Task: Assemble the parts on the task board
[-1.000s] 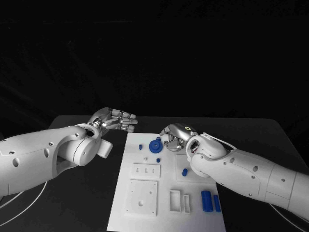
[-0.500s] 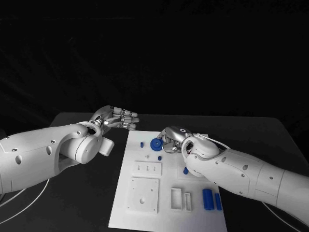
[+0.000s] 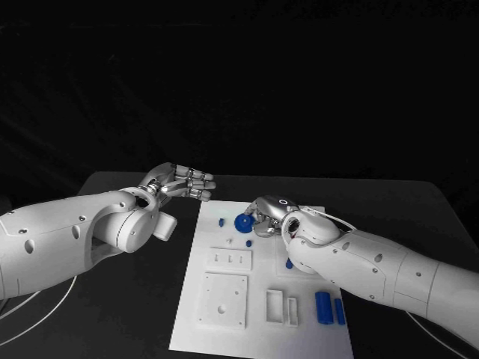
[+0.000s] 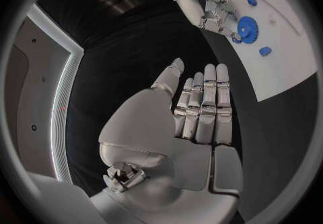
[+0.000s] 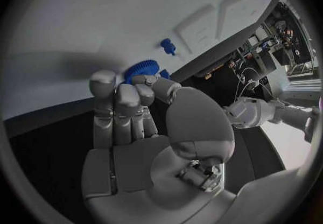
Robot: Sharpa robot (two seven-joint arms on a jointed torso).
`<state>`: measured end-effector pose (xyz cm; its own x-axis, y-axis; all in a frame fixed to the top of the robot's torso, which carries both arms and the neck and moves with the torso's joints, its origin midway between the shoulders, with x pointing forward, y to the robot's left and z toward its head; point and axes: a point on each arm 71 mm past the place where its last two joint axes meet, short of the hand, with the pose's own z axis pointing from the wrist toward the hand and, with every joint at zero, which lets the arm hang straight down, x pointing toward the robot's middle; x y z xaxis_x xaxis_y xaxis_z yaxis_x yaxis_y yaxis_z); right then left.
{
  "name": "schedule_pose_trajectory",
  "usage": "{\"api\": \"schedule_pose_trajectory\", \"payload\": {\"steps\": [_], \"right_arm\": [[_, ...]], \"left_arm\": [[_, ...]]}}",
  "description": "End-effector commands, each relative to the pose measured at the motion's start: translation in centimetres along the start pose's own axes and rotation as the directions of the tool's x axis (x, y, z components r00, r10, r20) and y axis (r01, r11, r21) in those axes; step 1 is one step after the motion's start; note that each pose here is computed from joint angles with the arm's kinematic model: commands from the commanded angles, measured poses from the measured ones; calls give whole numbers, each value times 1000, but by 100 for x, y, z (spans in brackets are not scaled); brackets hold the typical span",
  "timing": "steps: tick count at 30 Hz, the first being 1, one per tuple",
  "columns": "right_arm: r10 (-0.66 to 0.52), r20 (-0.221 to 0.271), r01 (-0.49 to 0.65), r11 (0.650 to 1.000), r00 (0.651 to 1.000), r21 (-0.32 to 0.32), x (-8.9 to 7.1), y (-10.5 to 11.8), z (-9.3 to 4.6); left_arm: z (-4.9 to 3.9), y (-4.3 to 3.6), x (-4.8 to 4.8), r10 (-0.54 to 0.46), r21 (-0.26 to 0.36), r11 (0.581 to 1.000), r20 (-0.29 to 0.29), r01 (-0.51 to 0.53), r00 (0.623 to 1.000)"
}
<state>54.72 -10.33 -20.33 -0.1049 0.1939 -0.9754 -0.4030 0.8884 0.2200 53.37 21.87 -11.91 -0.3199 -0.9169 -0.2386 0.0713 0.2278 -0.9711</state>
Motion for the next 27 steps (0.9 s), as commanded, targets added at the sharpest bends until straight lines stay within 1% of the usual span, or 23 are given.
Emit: {"api": "schedule_pose_trajectory", "payload": {"steps": [1,4,7,9,15,18,22,27], "right_arm": [[-19,-20,19,1000,1000,-7,34,0,-18],[-7,19,7,1000,1000,-12,10,-9,-38],[24,82,-22,999,996,-35,-37,-3,-56],[57,121,-49,997,991,-64,-68,6,-71],[127,187,-101,985,974,-142,-133,26,-110],[148,214,-114,980,966,-163,-164,13,-133],[166,238,-127,977,957,-172,-220,-43,-187],[179,237,-143,976,955,-163,-315,-168,-290]], "left_arm": [[3,-11,23,-2,8,1000,-17,2,1000],[0,-7,12,-2,7,1000,-15,2,1000],[-1,-3,1,-1,7,1000,-11,1,1000],[-1,-1,-8,0,6,1000,-9,0,1000],[2,8,-29,1,4,1000,-3,-1,1000],[5,15,-36,2,2,1000,0,-2,1000],[4,28,-47,2,0,1000,2,-2,1000],[-3,47,-58,1,-4,1000,5,-1,1000]]}}
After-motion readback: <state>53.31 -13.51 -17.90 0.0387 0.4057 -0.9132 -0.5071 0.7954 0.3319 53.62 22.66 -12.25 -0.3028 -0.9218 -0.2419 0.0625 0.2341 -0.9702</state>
